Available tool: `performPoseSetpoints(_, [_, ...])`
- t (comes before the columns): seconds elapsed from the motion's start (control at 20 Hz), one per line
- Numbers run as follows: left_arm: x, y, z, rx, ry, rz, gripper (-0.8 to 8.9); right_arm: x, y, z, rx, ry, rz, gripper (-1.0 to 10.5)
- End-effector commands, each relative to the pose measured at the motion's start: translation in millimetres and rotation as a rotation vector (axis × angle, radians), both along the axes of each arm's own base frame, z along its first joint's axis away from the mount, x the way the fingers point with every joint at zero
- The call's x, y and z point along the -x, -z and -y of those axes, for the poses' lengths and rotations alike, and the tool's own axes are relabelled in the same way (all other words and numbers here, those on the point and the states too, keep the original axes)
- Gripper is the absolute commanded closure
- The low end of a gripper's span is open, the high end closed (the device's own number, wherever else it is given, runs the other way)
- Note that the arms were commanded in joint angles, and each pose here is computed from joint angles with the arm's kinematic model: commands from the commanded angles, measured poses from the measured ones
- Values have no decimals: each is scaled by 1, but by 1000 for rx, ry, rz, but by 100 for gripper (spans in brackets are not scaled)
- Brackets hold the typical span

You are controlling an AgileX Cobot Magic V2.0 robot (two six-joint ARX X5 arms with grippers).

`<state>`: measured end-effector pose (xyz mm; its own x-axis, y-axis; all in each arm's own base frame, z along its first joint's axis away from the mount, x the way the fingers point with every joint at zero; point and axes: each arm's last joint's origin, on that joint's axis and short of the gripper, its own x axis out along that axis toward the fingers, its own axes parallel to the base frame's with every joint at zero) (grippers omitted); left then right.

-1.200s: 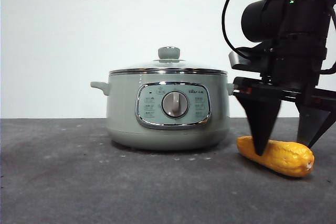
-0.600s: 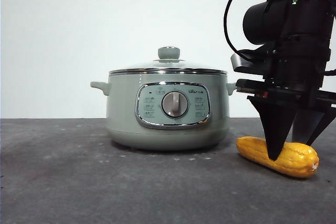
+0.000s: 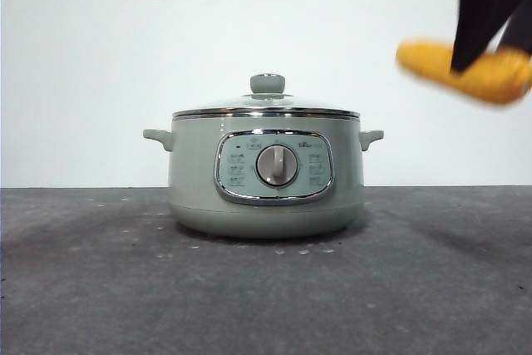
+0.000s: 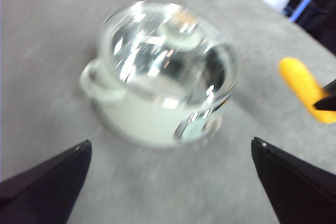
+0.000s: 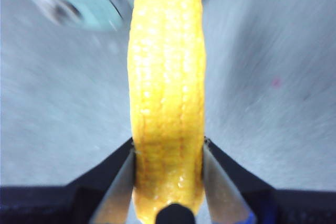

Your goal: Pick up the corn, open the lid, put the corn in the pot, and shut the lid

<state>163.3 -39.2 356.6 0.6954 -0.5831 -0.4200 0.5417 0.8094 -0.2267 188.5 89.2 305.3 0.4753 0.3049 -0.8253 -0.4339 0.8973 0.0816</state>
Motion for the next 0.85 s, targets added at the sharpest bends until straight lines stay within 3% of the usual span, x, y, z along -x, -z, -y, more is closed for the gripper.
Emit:
performPoseSetpoints(0.05, [-21, -11, 14, -15, 34, 35, 275, 22, -16, 10, -45, 13, 72, 959])
performPoseSetpoints(0.45, [-115, -24, 93, -153, 151, 70, 276, 72, -37, 33, -104, 40, 146, 959])
performPoseSetpoints(0.85, [-190, 19, 145, -188, 182, 77, 279, 89, -41, 40, -150, 67, 152, 959])
